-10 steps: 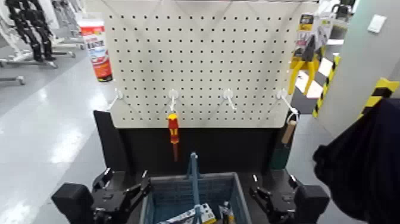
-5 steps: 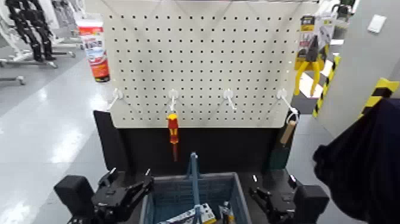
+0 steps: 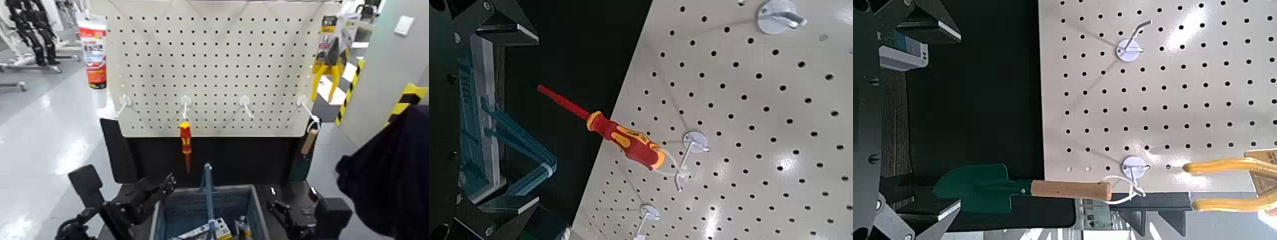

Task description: Grasp the handle of the crate.

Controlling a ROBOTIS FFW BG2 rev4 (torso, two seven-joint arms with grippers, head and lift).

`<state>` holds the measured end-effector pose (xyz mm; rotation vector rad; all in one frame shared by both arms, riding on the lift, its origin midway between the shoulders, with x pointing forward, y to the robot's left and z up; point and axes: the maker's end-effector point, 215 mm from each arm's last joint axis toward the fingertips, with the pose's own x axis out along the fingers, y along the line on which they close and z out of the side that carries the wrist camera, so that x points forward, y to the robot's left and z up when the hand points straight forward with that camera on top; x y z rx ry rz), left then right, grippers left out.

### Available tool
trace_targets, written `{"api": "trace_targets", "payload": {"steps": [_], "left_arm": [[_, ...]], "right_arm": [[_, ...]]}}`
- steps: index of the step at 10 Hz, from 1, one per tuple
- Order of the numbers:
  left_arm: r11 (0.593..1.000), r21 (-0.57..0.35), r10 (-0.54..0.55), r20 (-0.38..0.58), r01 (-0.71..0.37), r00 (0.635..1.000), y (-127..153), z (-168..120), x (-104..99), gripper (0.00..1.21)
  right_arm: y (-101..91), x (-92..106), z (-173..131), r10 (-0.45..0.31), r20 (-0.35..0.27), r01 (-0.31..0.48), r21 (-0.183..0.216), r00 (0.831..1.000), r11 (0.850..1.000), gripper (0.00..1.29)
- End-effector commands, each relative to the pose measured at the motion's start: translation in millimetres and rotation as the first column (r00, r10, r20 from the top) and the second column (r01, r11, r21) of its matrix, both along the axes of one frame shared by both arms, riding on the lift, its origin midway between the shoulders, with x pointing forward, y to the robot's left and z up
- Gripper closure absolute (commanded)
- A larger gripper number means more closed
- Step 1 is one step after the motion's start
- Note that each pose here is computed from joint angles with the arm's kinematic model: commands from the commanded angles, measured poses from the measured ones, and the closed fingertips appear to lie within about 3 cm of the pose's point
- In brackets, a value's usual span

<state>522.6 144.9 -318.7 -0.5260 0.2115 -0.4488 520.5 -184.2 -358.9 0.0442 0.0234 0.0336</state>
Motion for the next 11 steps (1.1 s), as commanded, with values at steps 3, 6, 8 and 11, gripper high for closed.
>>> {"api": "trace_targets", "payload": {"steps": [3, 6, 8, 11], "left_arm": [[0.951, -0.263, -0.209, -0.157, 0.163, 0.965, -40, 1, -14, 0.18], [0.864, -0.455, -0.358, -0.253, 0.216, 0.899, -66, -5, -31, 0.18], [0.802, -0.544, -0.436, -0.253, 0.245, 0.864, -80, -1, -29, 0.18], [0.744, -0.609, -0.509, -0.249, 0.276, 0.824, -97, -6, -27, 0.18]], "right_arm": [[-0.8, 0.7, 1, -0.001, 0.002, 0.001, 0.004, 1.0, 1.0, 0.14], [-0.6, 0.2, 2, -0.002, 0.005, 0.002, 0.009, 1.0, 1.0, 0.14], [0.2, 0.1, 3, -0.001, 0.008, 0.001, 0.013, 1.0, 1.0, 0.14], [-0.5, -0.4, 3, -0.003, 0.011, 0.003, 0.017, 1.0, 1.0, 0.14]]}}
